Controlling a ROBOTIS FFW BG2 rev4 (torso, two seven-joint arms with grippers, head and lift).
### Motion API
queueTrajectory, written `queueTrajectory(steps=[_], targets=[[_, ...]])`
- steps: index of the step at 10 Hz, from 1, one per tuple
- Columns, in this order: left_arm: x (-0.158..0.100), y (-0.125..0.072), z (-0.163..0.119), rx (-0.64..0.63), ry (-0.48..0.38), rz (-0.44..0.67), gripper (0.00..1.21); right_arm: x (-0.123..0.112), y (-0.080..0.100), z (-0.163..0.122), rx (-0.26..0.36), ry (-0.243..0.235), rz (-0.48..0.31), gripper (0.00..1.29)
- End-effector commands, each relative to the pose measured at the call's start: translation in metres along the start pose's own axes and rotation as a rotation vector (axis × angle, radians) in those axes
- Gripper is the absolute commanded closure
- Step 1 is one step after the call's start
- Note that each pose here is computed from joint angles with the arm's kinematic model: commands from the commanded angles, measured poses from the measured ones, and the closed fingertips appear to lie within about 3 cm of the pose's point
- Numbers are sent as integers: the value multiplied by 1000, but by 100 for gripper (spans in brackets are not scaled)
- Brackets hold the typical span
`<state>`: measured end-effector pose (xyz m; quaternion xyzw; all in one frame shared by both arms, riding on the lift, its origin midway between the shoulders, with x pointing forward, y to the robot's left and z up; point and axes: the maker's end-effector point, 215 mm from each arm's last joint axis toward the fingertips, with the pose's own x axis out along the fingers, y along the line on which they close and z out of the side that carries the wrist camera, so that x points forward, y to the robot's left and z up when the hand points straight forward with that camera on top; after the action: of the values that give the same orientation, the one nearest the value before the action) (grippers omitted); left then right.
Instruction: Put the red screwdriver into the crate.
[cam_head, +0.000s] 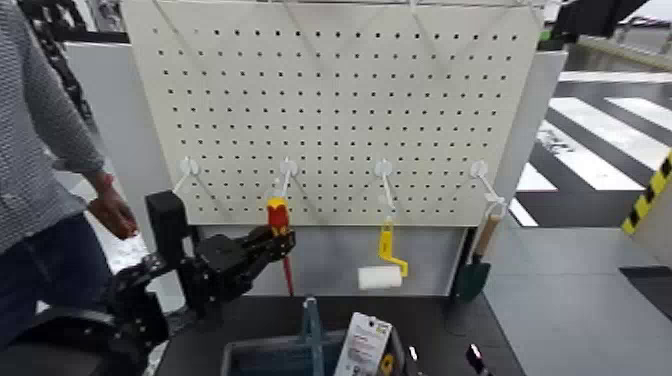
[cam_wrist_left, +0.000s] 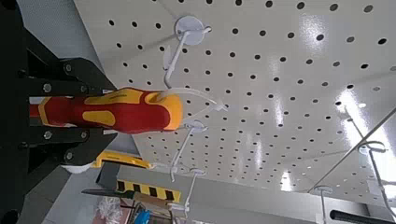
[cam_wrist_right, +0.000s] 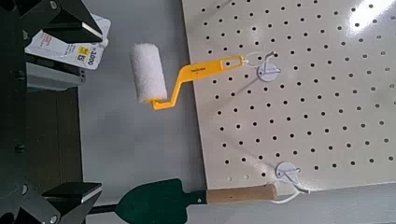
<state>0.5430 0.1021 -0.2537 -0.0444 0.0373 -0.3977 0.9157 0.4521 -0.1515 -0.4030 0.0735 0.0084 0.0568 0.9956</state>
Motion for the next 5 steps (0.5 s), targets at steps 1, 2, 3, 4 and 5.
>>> queueTrajectory(steps=[1,2,3,4,5], targets=[[-23,6,-13,-62,57,37,119,0,0,-1,0,3,-1,17],[-28,5,-21,-90,80,42,119,0,0,-1,2,1,-2,17],[-30,1,-28,-134,80,33,119,0,1,-1,3,0,-1,17],[-34,-2,-38,-186,84,23,119,0,0,0,2,-1,0,17],[-40,-6,-54,-231,109,17,119,0,1,-1,4,0,1,17]])
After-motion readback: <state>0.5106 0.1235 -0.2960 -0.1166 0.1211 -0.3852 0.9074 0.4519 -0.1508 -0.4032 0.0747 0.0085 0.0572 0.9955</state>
